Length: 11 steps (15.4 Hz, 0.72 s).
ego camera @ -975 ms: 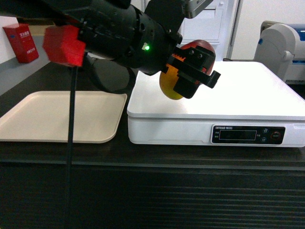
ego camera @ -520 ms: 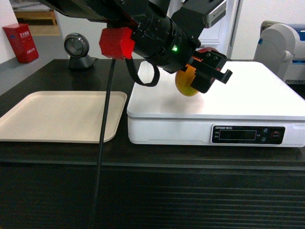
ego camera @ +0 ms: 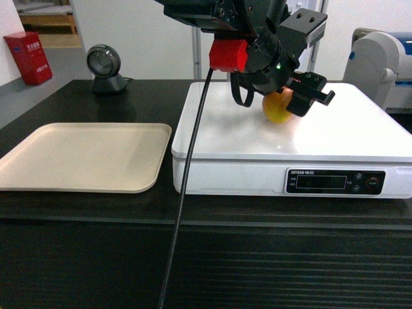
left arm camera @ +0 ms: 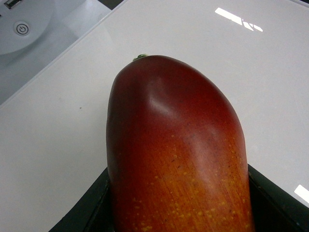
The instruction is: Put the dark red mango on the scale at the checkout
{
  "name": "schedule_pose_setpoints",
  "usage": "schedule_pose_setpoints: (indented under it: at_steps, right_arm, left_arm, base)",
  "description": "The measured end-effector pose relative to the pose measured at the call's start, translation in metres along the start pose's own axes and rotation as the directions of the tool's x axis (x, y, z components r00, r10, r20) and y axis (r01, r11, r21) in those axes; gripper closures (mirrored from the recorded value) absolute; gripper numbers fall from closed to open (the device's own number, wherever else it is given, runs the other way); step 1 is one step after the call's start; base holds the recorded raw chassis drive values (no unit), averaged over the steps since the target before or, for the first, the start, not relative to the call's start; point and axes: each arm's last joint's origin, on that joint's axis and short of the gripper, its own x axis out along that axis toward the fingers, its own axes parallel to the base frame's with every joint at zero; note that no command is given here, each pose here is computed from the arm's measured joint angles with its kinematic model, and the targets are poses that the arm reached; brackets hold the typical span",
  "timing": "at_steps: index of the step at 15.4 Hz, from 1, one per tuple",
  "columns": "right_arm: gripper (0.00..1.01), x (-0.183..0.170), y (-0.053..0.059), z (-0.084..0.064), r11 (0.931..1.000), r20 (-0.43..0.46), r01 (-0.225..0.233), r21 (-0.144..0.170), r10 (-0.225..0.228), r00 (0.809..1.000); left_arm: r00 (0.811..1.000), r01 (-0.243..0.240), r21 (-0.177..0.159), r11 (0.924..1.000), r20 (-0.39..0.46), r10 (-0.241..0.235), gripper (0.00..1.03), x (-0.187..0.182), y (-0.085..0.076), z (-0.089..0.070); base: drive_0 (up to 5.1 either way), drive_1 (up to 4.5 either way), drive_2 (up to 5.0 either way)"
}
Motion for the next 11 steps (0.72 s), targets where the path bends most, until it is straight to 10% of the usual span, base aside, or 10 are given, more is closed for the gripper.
schedule_pose_setpoints:
  at_steps: [4,11]
  right_arm:
    - [0.03,0.000,0.000,0.000,1.0000,0.000,0.000,0.000,0.000,1.000]
    - [0.03,0.000,0.000,0.000,1.0000,0.000,0.000,0.000,0.000,1.000]
  left_arm:
    - [1.000,0.004,0.004,1.0000,0.005,-0.004,0.04,0.000,-0.002,0.002]
    - [0.995,0.004,-0.037,0.9993,0.099,0.000,0.05,-0.034,-0.006,0.026]
  base:
    - [0.0,0.00,0.0]
    - [0.0,0.00,0.0]
